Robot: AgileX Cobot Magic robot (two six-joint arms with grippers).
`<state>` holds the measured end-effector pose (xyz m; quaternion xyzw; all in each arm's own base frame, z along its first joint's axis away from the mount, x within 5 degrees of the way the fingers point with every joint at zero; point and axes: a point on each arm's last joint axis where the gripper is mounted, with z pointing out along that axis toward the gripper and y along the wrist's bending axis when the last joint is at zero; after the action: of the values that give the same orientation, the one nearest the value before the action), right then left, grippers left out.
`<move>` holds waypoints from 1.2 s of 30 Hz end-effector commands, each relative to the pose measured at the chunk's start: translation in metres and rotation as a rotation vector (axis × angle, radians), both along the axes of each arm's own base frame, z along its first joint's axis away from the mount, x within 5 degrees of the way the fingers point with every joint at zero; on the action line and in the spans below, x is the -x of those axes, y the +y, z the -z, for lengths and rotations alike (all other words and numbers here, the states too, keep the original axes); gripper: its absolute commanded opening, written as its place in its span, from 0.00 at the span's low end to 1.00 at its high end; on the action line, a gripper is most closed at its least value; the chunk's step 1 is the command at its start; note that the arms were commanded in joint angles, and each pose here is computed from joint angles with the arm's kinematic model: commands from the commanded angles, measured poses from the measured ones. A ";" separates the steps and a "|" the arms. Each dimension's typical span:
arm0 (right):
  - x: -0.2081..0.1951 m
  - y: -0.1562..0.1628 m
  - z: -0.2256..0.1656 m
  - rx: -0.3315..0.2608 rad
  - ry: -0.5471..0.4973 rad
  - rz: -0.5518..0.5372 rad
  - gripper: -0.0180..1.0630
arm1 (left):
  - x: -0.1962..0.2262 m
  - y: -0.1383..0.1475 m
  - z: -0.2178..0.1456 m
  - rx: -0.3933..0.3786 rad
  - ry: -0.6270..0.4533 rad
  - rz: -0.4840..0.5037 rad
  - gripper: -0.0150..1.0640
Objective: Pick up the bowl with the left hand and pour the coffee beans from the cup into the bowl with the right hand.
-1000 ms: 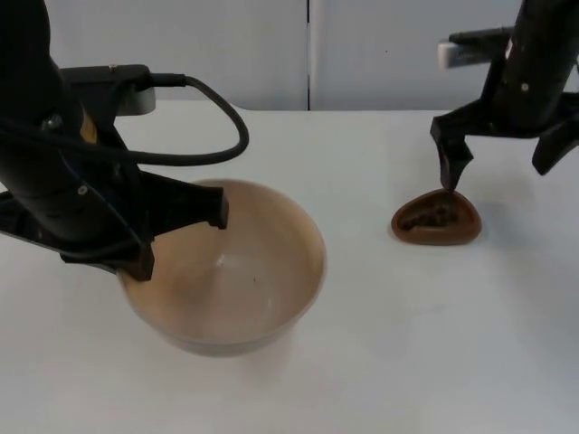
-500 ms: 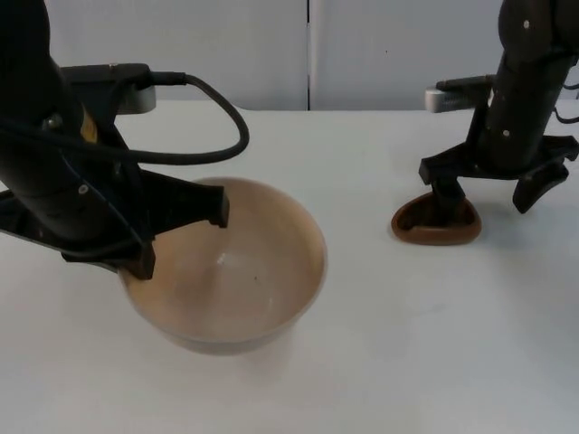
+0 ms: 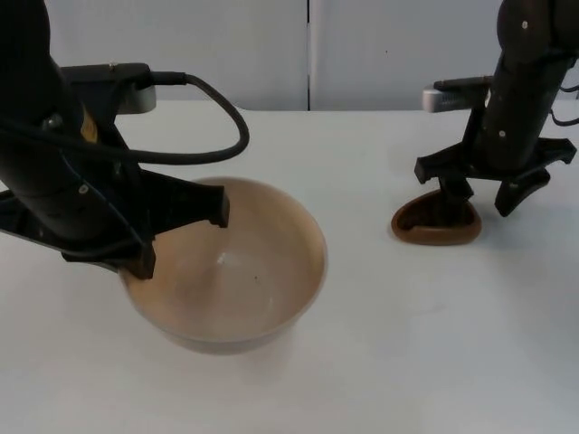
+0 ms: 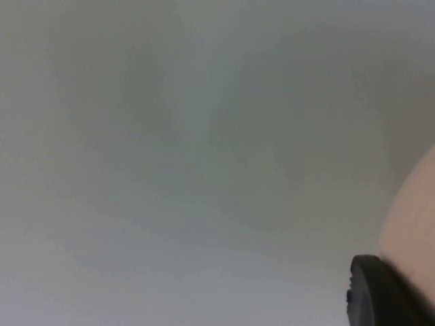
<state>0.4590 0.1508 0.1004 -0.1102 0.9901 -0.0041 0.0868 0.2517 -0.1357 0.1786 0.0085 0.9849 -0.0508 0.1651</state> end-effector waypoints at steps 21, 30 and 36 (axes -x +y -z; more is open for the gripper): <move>-0.001 -0.002 0.006 0.010 0.001 -0.007 0.02 | 0.001 -0.001 -0.003 0.011 -0.020 0.001 0.01; -0.002 -0.002 -0.018 -0.002 -0.048 -0.029 0.02 | 0.000 -0.001 -0.003 0.012 -0.022 0.001 0.01; -0.002 -0.002 -0.045 -0.014 -0.101 -0.048 0.02 | 0.000 -0.001 -0.003 0.012 -0.022 0.001 0.01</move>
<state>0.4610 0.1512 0.1266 -0.1271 0.9844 -0.0002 0.1215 0.2518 -0.1358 0.1786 0.0085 0.9848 -0.0513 0.1658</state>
